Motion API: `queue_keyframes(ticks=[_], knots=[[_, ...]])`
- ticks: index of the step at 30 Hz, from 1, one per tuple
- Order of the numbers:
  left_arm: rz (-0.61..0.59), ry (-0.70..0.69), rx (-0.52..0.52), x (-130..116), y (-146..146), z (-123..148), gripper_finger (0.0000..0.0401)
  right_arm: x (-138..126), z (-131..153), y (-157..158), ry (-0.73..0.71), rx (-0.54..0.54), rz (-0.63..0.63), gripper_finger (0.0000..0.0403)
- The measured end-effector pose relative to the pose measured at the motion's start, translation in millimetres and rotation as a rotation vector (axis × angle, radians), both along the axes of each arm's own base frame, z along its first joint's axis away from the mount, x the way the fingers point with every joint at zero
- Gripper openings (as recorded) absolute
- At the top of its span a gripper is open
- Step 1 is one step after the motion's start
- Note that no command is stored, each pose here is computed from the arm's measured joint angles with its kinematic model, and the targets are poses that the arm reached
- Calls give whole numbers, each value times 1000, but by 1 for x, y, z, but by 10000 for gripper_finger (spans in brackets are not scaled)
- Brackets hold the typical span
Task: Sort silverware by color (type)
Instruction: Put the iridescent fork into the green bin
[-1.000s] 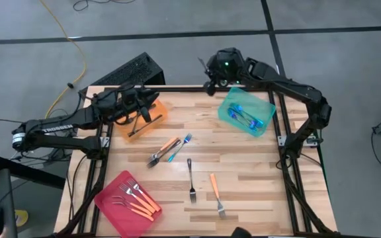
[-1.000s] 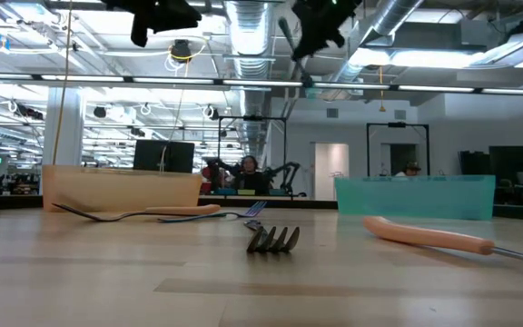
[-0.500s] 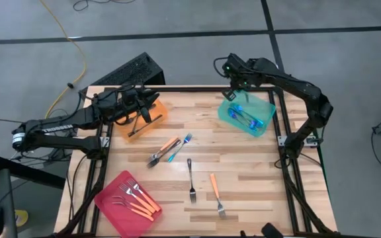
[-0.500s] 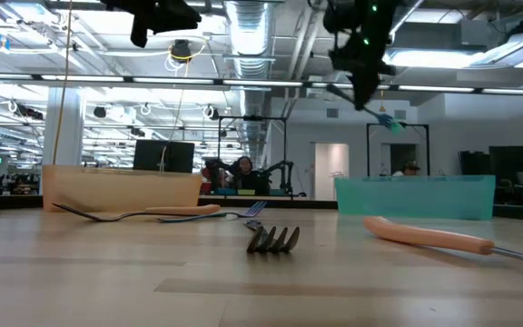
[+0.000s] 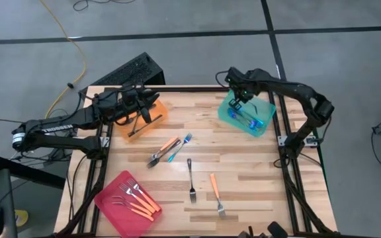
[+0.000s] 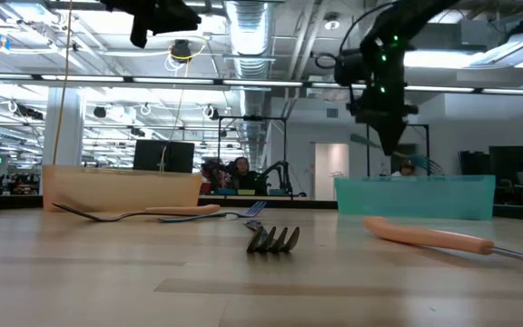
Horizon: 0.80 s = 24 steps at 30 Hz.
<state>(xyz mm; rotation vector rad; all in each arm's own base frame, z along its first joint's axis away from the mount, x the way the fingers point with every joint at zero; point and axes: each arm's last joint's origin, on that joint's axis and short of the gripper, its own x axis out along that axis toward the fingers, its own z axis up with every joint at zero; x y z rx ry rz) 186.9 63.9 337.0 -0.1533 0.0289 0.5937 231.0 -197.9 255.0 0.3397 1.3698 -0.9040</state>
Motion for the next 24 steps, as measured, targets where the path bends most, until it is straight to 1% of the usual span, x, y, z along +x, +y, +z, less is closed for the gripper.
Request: queue_keyframes(ticks=[6,14,20,24], knots=[[21,17,0,0,0,-1,73,-13,-26,-7,24,16,-23,20],[26,21,0,0,1,-2,73,-32,-51,-15,47,34,-70,20],[49,44,-3,-1,1,-4,73,-36,-68,-17,96,67,-20,20],[50,45,-3,-1,1,-4,73,-33,-78,-19,128,89,8,20]])
